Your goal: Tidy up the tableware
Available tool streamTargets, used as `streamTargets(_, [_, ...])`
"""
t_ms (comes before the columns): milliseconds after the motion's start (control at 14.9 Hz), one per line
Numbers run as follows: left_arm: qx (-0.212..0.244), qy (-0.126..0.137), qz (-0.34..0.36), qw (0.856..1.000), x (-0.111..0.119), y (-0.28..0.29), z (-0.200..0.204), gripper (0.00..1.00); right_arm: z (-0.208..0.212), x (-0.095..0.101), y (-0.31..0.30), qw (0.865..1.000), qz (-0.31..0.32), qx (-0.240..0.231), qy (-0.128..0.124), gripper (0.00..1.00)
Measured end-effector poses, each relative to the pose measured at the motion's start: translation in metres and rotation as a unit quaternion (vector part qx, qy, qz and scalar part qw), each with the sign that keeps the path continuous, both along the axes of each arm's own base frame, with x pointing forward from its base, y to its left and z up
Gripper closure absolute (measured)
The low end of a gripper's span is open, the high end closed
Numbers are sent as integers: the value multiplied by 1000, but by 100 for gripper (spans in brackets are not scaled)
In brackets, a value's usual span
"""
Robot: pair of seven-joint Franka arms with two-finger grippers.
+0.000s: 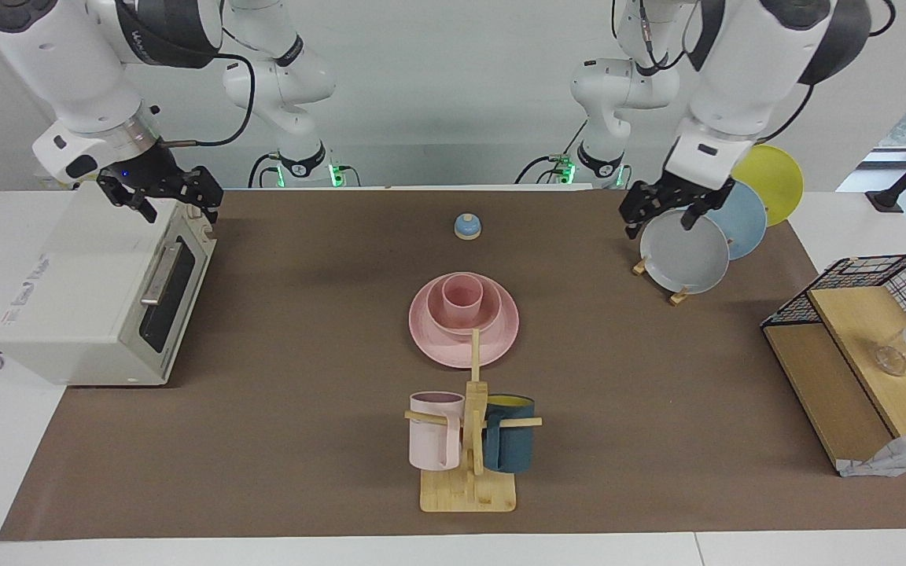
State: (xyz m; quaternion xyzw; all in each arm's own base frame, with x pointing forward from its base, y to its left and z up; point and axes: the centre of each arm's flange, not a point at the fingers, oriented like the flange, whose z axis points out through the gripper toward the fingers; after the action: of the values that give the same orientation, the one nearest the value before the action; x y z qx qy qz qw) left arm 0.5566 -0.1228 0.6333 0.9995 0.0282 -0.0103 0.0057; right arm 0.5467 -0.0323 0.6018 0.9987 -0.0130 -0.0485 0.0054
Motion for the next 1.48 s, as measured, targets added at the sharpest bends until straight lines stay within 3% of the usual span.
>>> streamTargets(335, [8, 28, -31, 999, -27, 35, -18, 0, 0, 0, 0, 1000, 0, 0, 0, 0])
streamTargets(537, [11, 26, -33, 999, -40, 33, -22, 0, 0, 0, 0, 1000, 0, 0, 0, 0])
streamTargets(805, [0, 1, -32, 999, -37, 31, -16, 0, 0, 0, 0, 1000, 0, 0, 0, 0])
streamTargets(1476, [-21, 13, -20, 1000, -36, 40, -18, 0, 0, 0, 0, 1000, 0, 0, 0, 0])
